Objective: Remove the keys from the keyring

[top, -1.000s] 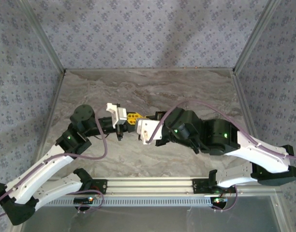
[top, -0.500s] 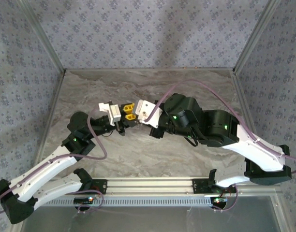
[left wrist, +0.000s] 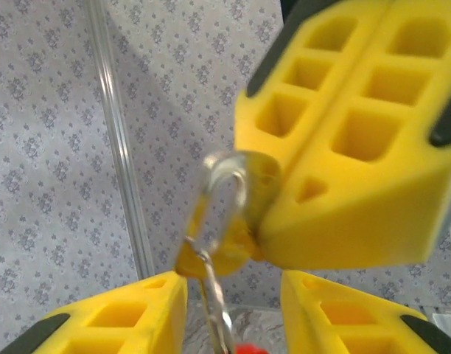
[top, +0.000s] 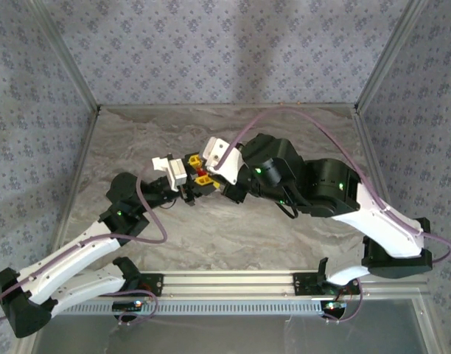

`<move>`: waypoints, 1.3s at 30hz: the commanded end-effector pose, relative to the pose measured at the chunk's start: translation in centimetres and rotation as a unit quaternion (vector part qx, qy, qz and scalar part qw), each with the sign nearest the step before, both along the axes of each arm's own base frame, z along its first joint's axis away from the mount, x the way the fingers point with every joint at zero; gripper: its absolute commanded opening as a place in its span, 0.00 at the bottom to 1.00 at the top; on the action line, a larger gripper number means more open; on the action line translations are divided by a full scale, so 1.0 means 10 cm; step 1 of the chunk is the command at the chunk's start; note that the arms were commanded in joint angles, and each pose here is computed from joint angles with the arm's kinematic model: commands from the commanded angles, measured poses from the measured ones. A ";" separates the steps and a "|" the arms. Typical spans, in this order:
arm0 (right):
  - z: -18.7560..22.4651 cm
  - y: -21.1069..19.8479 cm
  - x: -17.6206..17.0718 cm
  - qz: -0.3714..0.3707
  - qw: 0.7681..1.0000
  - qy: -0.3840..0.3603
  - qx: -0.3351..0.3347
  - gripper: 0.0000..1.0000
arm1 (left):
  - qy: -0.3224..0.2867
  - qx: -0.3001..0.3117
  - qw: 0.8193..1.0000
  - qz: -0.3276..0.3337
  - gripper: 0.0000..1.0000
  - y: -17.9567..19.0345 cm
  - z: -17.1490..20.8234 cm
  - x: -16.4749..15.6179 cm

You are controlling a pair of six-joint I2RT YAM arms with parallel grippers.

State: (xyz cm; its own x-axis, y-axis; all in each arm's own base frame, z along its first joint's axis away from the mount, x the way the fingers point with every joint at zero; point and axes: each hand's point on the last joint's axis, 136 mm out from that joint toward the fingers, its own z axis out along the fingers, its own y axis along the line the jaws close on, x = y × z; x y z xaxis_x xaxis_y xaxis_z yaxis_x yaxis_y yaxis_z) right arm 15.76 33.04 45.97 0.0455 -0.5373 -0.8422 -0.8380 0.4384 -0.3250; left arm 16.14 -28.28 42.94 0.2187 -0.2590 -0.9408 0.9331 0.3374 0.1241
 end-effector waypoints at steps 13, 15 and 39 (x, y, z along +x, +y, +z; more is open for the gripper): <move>-0.21 -0.25 0.19 -0.071 0.993 0.085 -0.036 0.00 | 0.008 -0.034 0.998 0.053 0.46 0.07 -0.12 0.18; -0.20 -0.23 0.18 -0.068 0.993 0.090 -0.030 0.00 | 0.001 -0.036 0.998 0.057 0.47 0.06 -0.10 0.20; -0.13 -0.23 0.13 -0.059 0.992 0.109 0.002 0.00 | -0.045 -0.057 0.995 0.064 0.32 -0.02 0.15 0.27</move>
